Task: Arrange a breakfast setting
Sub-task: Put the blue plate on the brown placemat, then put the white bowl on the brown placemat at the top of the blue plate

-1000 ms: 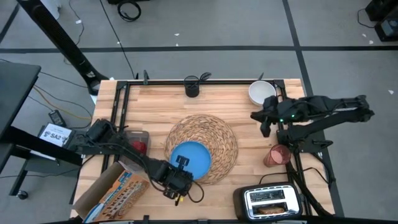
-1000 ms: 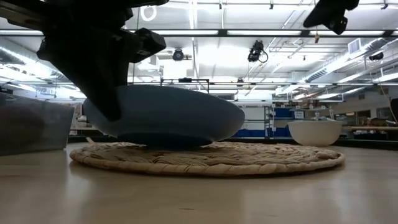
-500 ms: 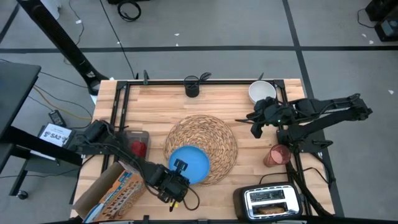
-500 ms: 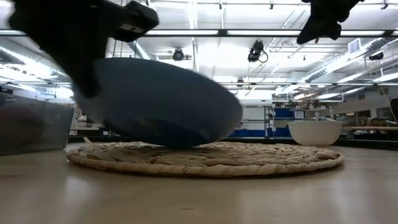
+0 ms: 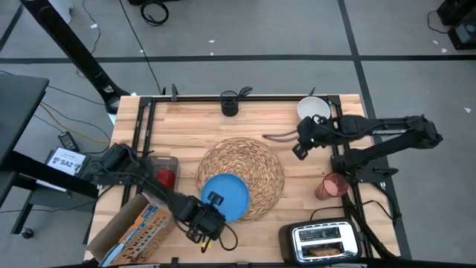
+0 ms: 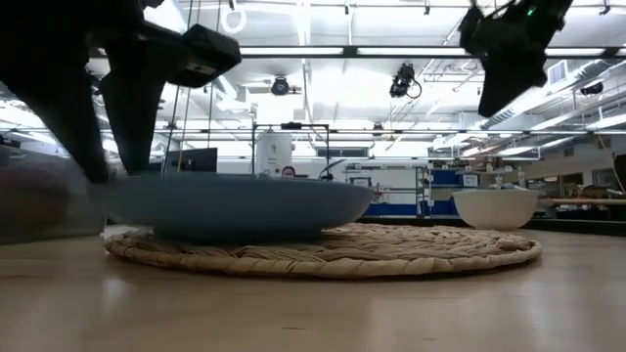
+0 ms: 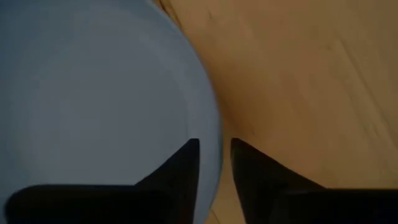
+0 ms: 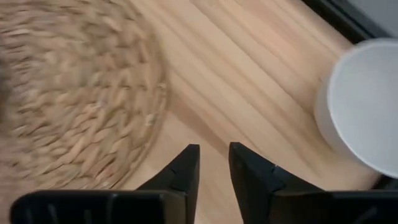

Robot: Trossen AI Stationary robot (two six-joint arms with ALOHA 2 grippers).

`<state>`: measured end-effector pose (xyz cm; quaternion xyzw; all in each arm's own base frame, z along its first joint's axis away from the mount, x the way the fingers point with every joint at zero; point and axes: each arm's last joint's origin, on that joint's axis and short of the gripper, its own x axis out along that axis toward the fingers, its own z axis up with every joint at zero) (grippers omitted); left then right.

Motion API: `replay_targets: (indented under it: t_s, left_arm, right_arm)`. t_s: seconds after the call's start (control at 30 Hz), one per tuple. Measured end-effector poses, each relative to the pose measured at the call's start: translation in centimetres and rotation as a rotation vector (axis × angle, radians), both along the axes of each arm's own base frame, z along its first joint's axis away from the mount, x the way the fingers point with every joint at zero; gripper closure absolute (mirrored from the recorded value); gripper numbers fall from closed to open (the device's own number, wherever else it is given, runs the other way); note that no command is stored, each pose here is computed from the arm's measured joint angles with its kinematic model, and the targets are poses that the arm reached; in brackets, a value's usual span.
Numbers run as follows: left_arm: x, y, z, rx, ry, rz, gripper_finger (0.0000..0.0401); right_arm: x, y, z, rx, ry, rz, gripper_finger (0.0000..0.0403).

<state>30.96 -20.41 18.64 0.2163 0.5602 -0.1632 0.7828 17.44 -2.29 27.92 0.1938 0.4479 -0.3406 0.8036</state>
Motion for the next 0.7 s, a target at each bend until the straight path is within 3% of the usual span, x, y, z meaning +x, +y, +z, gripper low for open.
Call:
replay_targets:
  t_s: [0.13, 0.27, 0.5, 0.7]
  left_arm:
    - [-0.9, 0.8, 1.2, 0.013, 0.054, 0.034, 0.0265]
    - [-1.7, 2.7, 5.8, -0.024, 0.044, 0.161, 0.0249]
    - [-2.5, 8.2, 12.8, -0.203, -0.257, 0.5, 0.0252]
    - [-1.6, 11.2, 15.2, -0.289, -0.551, 0.612, 0.0252]
  right_arm:
    - [0.3, -2.6, -0.7, 0.026, 0.045, -0.095, 0.0279]
    - [1.1, -5.7, -2.0, 0.013, 0.121, -0.154, 0.0263]
    - [0.8, -10.6, -4.6, 0.021, 0.285, -0.28, 0.0257]
    - [0.3, -12.8, -5.4, 0.043, 0.309, -0.225, 0.025]
